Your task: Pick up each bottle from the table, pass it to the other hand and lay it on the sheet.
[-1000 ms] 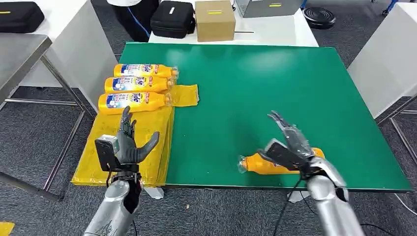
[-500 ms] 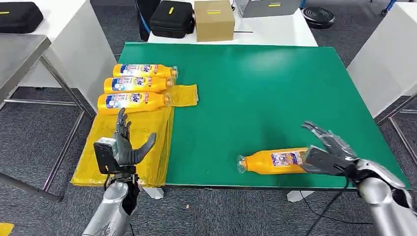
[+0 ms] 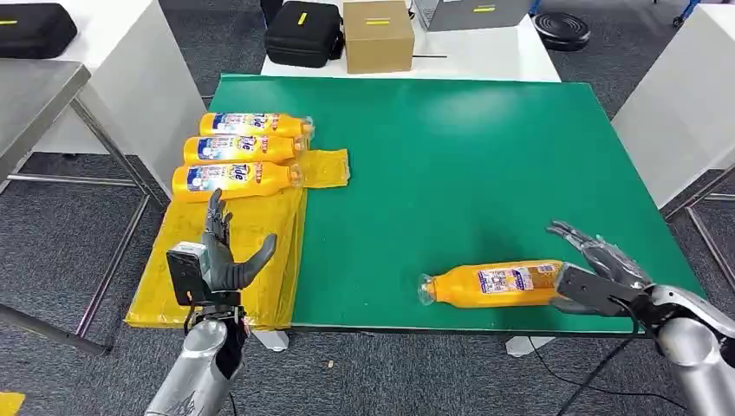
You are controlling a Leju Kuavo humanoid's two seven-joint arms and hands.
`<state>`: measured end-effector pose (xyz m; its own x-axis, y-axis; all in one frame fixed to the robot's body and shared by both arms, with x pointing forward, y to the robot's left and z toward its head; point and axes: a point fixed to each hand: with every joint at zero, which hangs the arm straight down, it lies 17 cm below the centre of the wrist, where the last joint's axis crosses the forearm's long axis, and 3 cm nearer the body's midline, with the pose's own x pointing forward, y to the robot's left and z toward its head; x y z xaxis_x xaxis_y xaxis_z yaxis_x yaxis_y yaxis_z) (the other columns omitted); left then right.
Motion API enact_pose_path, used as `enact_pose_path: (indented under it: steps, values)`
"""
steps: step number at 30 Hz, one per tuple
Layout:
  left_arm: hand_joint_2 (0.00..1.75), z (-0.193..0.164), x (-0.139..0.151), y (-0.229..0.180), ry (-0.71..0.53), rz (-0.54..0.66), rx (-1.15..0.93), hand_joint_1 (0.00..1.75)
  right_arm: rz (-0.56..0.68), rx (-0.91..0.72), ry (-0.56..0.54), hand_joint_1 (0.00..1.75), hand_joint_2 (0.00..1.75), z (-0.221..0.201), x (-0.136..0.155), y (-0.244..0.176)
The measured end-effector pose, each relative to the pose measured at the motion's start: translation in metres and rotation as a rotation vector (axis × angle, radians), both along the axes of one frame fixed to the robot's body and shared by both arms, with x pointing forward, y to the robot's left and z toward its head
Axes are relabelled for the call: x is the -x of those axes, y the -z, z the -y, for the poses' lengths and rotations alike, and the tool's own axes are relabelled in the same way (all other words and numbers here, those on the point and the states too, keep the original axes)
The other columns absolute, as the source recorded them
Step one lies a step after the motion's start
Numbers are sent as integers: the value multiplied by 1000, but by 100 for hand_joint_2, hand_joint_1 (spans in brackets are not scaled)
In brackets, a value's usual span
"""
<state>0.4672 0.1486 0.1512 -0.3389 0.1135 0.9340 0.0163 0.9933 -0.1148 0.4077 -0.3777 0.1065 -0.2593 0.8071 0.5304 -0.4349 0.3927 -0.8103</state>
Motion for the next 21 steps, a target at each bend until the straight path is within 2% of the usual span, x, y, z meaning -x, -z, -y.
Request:
enact_pose_path:
  steps: [4,8,21]
  values:
    - [175,2,-2,-7,-3,22,-8,0,-51,25,-13,0,175,3,14,16]
    - [175,8,-3,-11,-8,39,-35,0,-69,57,-18,0,175,0,15,31]
    - [175,21,-6,-15,-12,61,-83,0,-62,68,24,0,175,-24,-13,75]
